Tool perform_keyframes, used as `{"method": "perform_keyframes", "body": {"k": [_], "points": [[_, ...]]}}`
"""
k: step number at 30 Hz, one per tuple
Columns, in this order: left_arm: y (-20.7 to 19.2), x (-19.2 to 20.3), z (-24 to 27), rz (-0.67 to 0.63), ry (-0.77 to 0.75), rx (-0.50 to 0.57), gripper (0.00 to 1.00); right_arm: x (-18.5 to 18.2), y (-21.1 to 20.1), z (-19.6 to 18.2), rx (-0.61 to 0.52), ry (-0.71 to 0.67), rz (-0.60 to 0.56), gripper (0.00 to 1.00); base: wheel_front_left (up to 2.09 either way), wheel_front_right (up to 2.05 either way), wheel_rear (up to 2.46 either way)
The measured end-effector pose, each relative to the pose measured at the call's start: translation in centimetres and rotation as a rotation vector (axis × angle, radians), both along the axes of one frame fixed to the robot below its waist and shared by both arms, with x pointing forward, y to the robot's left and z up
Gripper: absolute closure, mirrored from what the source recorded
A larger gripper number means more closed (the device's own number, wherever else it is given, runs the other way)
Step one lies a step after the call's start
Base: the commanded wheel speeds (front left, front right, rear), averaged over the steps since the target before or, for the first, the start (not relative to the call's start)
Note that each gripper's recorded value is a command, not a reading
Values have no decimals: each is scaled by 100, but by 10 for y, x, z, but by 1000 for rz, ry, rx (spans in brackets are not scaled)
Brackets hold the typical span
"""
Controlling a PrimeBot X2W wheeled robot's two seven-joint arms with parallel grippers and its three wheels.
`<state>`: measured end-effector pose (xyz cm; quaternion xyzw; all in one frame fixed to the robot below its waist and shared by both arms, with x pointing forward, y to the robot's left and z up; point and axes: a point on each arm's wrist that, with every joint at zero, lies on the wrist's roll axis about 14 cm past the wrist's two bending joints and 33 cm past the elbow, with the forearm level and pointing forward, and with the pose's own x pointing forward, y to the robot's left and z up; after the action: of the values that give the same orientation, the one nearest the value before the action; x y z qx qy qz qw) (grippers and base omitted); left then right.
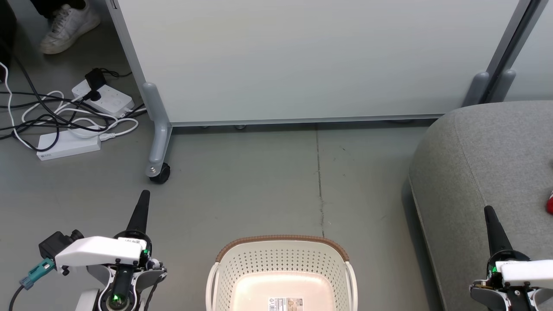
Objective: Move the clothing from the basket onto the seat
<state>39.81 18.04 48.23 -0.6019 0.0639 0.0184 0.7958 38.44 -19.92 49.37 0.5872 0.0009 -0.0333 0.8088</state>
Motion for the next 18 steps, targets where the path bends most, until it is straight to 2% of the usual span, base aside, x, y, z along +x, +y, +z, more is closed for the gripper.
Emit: {"method": "perform_keyframes", "body": {"k": [18], "points": [[-3, 12, 15, -13, -39, -130, 100, 2, -10, 6, 148, -25, -26, 100, 0, 0, 0]]}}
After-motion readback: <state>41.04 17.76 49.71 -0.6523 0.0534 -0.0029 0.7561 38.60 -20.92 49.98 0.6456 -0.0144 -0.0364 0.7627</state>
